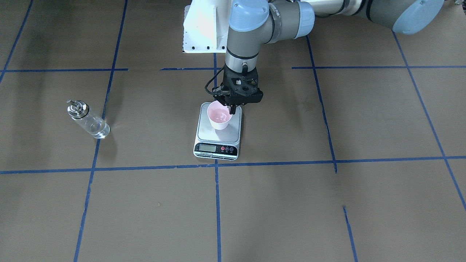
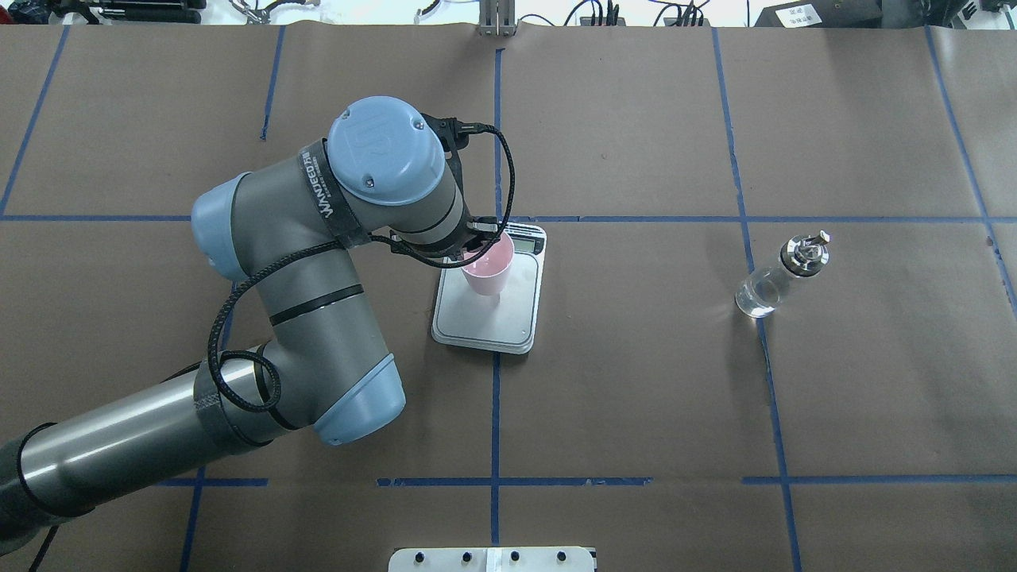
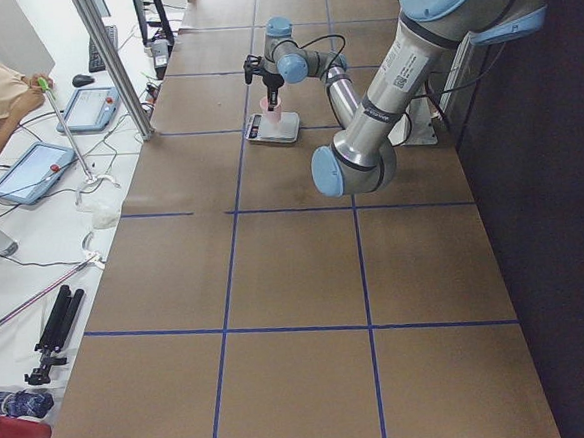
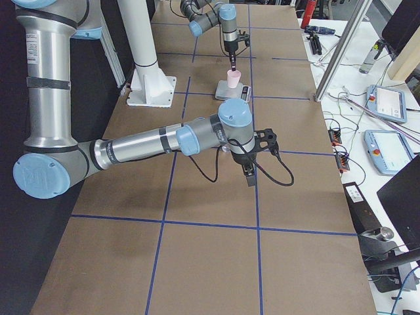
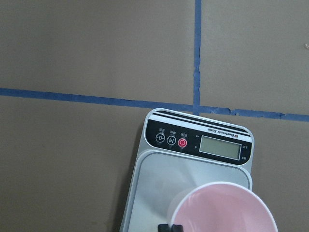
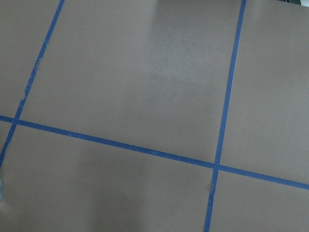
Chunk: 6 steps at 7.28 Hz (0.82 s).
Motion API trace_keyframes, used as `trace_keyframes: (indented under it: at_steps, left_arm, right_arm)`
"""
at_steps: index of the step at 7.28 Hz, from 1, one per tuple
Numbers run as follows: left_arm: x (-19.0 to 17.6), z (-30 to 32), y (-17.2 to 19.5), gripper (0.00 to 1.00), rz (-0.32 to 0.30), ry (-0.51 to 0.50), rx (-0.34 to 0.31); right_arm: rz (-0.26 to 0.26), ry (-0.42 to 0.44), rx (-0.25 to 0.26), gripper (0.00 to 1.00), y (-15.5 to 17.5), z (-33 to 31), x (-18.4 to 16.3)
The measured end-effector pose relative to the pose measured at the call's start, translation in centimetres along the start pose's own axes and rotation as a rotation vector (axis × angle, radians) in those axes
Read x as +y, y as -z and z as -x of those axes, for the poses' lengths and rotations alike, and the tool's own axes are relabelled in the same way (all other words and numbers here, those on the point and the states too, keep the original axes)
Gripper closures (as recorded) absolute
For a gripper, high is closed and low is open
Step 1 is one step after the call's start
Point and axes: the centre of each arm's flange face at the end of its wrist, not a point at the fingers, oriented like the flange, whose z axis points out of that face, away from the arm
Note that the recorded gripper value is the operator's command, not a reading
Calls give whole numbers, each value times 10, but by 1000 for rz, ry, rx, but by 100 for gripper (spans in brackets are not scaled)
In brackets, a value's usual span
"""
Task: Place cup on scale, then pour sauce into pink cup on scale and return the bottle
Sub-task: 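Carry the pink cup with the left gripper onto the silver scale, then open the left gripper and withdraw the left arm from the cup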
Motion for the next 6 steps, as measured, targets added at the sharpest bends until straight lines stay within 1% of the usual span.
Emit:
trace_keyframes:
  at_steps: [1, 2, 3, 4, 5, 6]
  left_arm:
    - [1, -1, -5, 90, -1, -4, 2]
    - [1, -1, -9, 87, -1, -7, 2]
    - [1, 0, -11, 76, -2, -9, 1]
    - [1, 0, -12, 60, -2, -10, 0]
    - [1, 1, -13, 53, -1, -11, -1]
    - [2, 1, -13, 42, -1, -13, -1]
  right_arm:
    - [0, 0, 0, 0, 0, 0, 0]
    - [1, -1, 0, 0, 0, 0, 0]
    - [1, -1, 0, 0, 0, 0, 0]
    - [1, -1, 0, 0, -1, 0, 0]
    - [1, -1, 0, 0, -1, -1, 0]
    - [2, -2, 0, 0, -1, -1, 0]
